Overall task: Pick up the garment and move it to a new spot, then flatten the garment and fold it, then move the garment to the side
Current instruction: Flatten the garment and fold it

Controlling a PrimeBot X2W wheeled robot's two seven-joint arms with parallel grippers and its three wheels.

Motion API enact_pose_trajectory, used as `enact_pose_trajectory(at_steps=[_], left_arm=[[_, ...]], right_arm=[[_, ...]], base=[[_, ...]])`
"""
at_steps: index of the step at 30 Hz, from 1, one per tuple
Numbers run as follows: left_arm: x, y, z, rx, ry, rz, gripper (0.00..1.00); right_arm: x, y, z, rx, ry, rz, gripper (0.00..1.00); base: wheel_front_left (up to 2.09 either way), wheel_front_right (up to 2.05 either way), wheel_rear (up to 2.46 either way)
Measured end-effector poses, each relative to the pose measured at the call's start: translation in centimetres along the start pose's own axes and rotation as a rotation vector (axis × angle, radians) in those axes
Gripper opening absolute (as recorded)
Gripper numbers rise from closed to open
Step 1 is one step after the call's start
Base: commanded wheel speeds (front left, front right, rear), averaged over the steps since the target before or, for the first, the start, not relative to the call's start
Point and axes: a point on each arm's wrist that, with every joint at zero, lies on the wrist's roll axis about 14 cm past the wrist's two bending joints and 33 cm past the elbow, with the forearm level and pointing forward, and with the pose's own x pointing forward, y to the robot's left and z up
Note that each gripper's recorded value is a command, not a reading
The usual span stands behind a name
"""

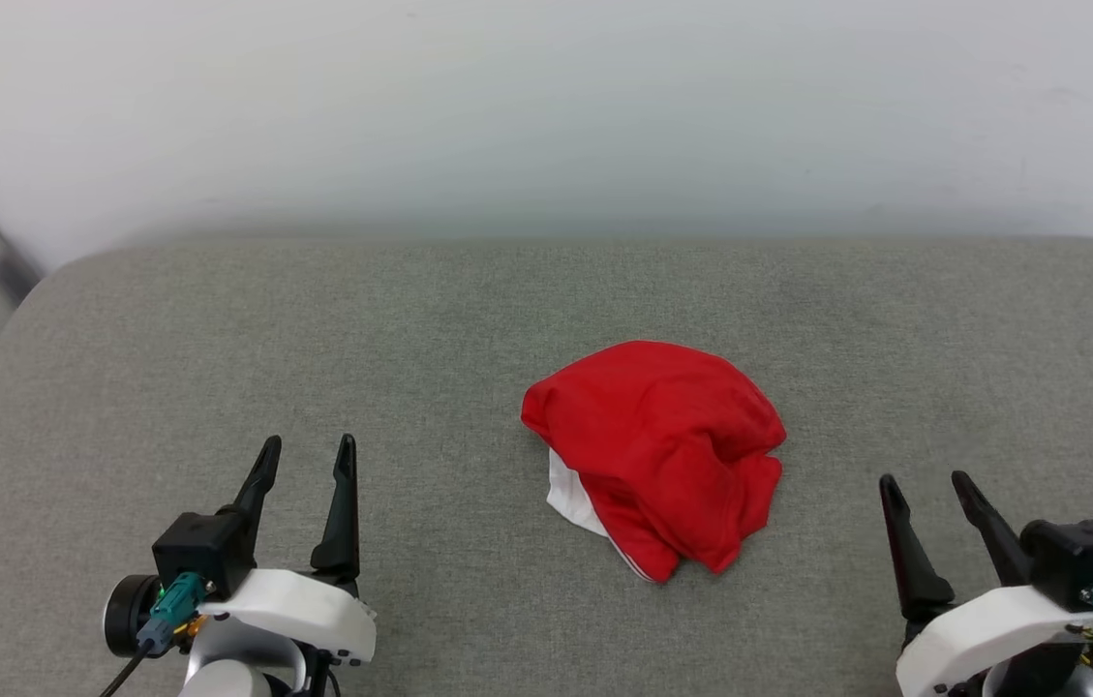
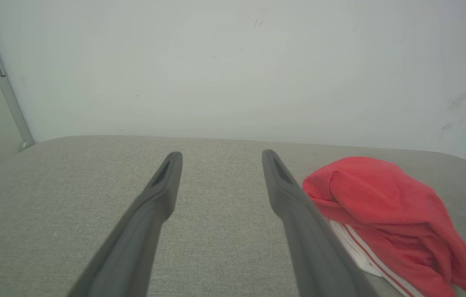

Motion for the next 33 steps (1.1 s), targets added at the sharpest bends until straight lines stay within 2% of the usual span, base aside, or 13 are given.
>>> enact_pose_trajectory(at_steps=[4, 8, 13, 18, 23, 27, 32, 33], left_arm=[[0.4, 0.0, 0.1, -0.009, -0.008, 0.002, 1.00], [1.3, -0.3, 0.9, -0.015, -0.036, -0.001, 1.00], [2.1, -0.1, 1.1, -0.022, -0.055, 0.005, 1.00], [2.8, 0.3, 0.9, -0.017, -0.058, 0.008, 1.00], [3.2, 0.8, 0.2, -0.019, -0.043, 0.021, 1.00], [3.4, 1.5, -0.8, -0.026, -0.021, 0.041, 1.00], [3.2, 2.4, -1.7, -0.026, 0.006, 0.069, 1.00], [3.2, 2.5, -1.7, -0.026, 0.007, 0.073, 1.00]], right_arm=[[0.1, -2.1, -3.1, 0.033, 0.147, -0.061, 1.00], [2.1, -3.3, -5.2, 0.061, 0.302, -0.084, 1.00], [5.8, -2.5, -6.9, 0.040, 0.499, -0.005, 1.00], [9.0, 0.5, -8.4, 0.008, 0.687, 0.118, 1.00], [11.3, 2.0, -10.1, -0.077, 0.813, 0.193, 1.00], [12.1, 2.6, -12.2, -0.115, 0.909, 0.225, 1.00], [12.1, 3.4, -14.3, -0.108, 1.023, 0.258, 1.00], [12.1, 3.5, -14.4, -0.104, 1.031, 0.263, 0.49]], base=[[0.00, 0.00, 0.00], [0.00, 0.00, 0.00], [0.00, 0.00, 0.00], [0.00, 0.00, 0.00], [0.00, 0.00, 0.00], [0.00, 0.00, 0.00], [0.00, 0.00, 0.00], [0.00, 0.00, 0.00]])
